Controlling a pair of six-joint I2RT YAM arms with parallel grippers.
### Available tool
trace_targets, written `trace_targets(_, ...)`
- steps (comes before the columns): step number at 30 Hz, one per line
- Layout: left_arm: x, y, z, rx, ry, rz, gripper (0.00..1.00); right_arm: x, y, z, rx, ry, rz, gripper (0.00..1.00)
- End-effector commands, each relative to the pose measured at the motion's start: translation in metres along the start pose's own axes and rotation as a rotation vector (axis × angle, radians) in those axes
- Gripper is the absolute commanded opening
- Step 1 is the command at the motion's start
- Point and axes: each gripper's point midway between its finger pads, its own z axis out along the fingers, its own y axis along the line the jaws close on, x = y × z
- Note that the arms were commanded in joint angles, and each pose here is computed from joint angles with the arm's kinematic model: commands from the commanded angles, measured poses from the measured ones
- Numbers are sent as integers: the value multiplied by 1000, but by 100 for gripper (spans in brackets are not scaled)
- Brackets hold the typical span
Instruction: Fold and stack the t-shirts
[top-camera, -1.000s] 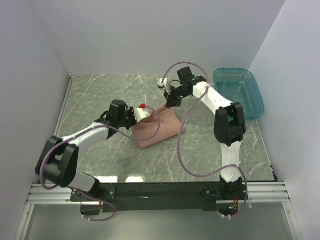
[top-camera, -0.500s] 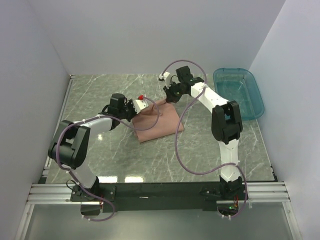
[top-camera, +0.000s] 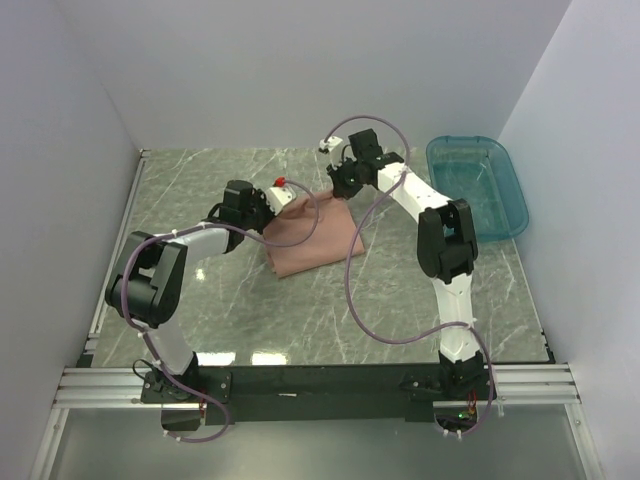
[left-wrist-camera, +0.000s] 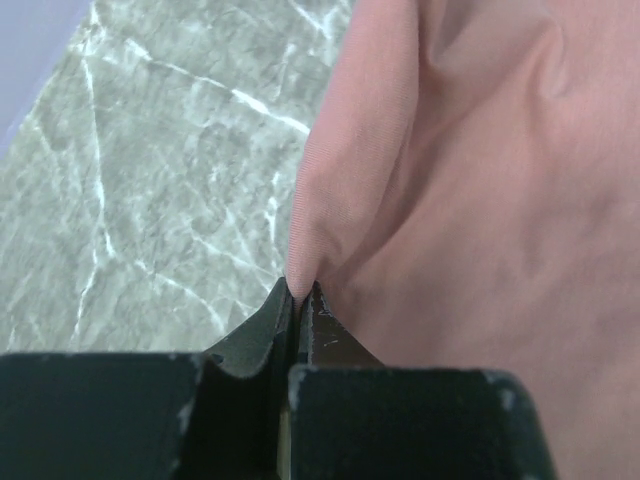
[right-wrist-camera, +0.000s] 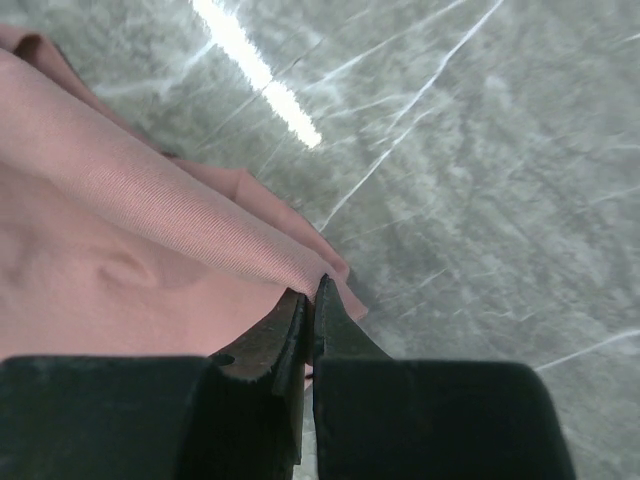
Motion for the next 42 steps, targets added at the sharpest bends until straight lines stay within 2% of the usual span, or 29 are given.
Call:
trace_targets(1, -15, 24, 0, -89, -31, -32, 1, -35, -15, -3, 71, -83, 12, 0)
trace_targets(2, -14, 24, 1, -91, -26, -39, 1, -35, -15, -2, 73, -83, 15, 0)
trace_targets(3, -16, 27, 1, -101, -24, -51, 6, -37, -16, -2, 75, -90, 17, 0)
trace_targets(4, -15, 29, 1, -112, -16, -62, 12, -39, -15, -1, 82, -95, 40, 5)
trace_targets(6, -19, 34, 0, -123, -3, -114, 15, -41, -19, 0, 117, -91, 67, 19)
trace_targets(7, -18, 39, -2, -150, 12, -140, 20, -47, -21, -2, 123, -106, 80, 31)
trace_targets(8, -24, 45, -6, -178, 8, -165, 29, -49, -23, -4, 133, -110, 91, 36)
trace_targets(9, -27, 49, -9, -207, 3, -230, 71, -52, -26, -7, 151, -120, 98, 41)
trace_targets(10, -30, 54, -14, -231, 0, -255, 86, -55, -27, -14, 159, -131, 109, 49)
trace_targets(11, -42, 59, -24, -244, -28, -270, 90, -57, -33, -20, 169, -141, 119, 52)
trace_targets(13, -46, 62, -38, -274, -42, -353, 92, -61, -35, -36, 172, -168, 129, 67)
trace_targets(14, -56, 69, -53, -305, -69, -385, 93, -62, -36, -41, 171, -176, 132, 68)
trace_targets(17, -56, 77, -83, -397, -104, -615, 99, -63, -34, -68, 109, -200, 132, 69)
trace_targets(18, -48, 72, -87, -415, -111, -765, 99, -52, -31, -77, 65, -174, 152, 69)
trace_targets(19, -35, 71, -93, -435, -85, -859, 99, -58, -7, -91, -79, -212, 116, 69)
trace_targets(20, -31, 68, -98, -435, -88, -941, 100, -54, 3, -100, -144, -217, 113, 69)
trace_targets(22, -13, 42, -94, -328, -43, -1154, 99, -42, 34, -124, -282, -225, 115, 69)
trace_targets(24, 1, 8, -83, -203, 23, -1322, 98, -32, 51, -137, -312, -217, 103, 67)
trace_targets(27, 24, -29, -70, -113, 99, -1490, 87, -12, 73, -159, -314, -224, 100, 67)
trace_targets(32, 44, -63, -53, -80, 170, -1596, 88, 25, 95, -178, -286, -204, 107, 67)
trace_targets(34, 48, -70, -44, -105, 224, -1622, 89, 35, 98, -179, -280, -209, 120, 67)
trace_targets(36, 58, -84, -32, -127, 334, -1645, 88, 39, 94, -183, -281, -222, 148, 67)
trace_targets(37, 70, -92, -25, -149, 390, -1659, 85, 39, 92, -185, -281, -227, 157, 67)
trace_targets(39, 75, -98, -17, -167, 449, -1697, 59, 41, 87, -187, -278, -231, 178, 66)
trace_targets(41, 91, -111, -11, -166, 539, -1730, 43, 41, 87, -190, -284, -241, 181, 66)
trace_targets(42, 95, -115, -10, -169, 558, -1729, 39, 41, 85, -192, -280, -248, 188, 66)
